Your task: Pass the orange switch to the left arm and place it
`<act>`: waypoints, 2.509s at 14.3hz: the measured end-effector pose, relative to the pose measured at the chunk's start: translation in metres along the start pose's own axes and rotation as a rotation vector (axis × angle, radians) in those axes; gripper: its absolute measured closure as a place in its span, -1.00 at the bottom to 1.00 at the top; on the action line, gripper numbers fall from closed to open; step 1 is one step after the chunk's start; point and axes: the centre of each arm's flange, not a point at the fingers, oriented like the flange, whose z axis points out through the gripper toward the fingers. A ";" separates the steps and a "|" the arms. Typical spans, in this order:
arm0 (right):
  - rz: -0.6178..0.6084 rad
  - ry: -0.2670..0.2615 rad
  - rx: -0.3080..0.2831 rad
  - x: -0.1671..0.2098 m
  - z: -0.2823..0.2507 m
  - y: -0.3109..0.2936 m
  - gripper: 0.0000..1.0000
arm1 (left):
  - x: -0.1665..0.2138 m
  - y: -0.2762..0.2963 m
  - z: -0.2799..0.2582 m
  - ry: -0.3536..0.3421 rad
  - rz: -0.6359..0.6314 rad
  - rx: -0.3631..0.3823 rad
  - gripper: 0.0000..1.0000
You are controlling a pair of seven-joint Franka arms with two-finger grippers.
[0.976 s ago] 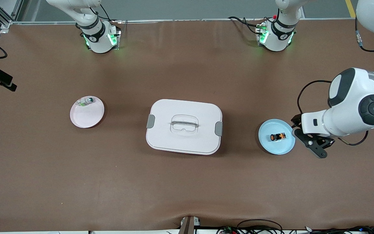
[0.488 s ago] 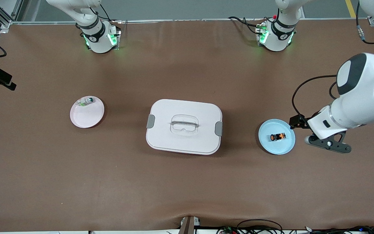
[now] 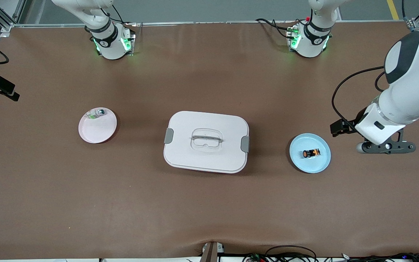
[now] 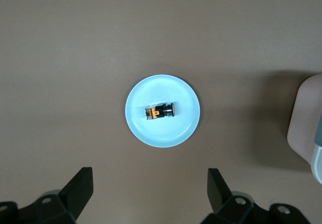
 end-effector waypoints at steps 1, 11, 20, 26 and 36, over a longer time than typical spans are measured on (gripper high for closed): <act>0.000 0.000 0.000 0.000 0.000 0.000 -1.00 | -0.001 -0.005 -0.007 -0.009 -0.008 0.004 -1.00; -0.010 -0.002 0.000 0.000 0.001 -0.005 -1.00 | -0.015 -0.077 -0.034 -0.094 -0.125 0.032 -1.00; -0.013 -0.003 0.000 0.000 0.001 -0.007 -1.00 | -0.047 -0.076 -0.089 -0.035 -0.171 0.025 -1.00; -0.020 -0.003 0.000 0.000 0.001 -0.011 -1.00 | -0.063 -0.080 -0.109 -0.017 -0.194 -0.013 -1.00; -0.024 -0.004 0.000 0.000 0.001 -0.013 -1.00 | -0.093 -0.103 -0.111 -0.024 -0.144 -0.046 -1.00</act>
